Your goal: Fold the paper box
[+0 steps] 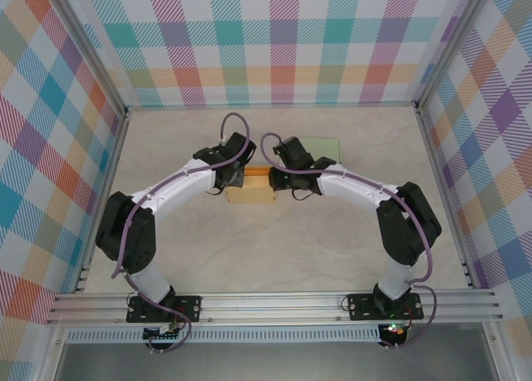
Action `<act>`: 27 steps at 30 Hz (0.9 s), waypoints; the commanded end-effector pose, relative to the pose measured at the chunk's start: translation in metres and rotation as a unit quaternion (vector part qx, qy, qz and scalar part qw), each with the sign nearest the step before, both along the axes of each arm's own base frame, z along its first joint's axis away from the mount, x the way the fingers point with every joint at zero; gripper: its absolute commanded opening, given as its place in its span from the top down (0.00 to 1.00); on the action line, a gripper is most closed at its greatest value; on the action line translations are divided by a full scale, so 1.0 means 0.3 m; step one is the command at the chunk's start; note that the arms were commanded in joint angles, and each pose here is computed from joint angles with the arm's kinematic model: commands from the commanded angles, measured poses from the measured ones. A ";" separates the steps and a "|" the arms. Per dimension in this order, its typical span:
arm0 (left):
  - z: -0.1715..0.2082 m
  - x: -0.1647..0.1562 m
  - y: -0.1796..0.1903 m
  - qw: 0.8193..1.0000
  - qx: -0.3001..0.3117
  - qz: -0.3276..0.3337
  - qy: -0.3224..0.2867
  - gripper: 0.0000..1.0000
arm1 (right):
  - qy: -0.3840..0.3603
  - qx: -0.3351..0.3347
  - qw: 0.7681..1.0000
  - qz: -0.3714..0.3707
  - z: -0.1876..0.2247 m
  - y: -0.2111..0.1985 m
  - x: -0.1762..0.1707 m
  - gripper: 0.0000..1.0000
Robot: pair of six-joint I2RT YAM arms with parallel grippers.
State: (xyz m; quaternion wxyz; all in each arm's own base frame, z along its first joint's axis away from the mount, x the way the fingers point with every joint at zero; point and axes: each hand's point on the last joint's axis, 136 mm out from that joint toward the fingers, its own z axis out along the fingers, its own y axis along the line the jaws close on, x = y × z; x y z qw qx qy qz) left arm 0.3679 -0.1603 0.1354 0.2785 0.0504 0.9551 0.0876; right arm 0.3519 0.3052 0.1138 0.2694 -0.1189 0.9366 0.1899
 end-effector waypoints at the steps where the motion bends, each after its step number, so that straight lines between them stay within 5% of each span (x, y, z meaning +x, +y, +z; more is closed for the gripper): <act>1: 0.054 -0.021 -0.007 1.000 -0.015 -0.011 0.007 1.00 | 0.072 -0.089 0.993 0.008 -0.189 -0.070 -0.090 0.82; 27: 0.019 -0.078 -0.055 0.995 -0.095 0.005 0.032 1.00 | 0.071 -0.111 0.991 0.010 -0.219 -0.062 -0.089 0.83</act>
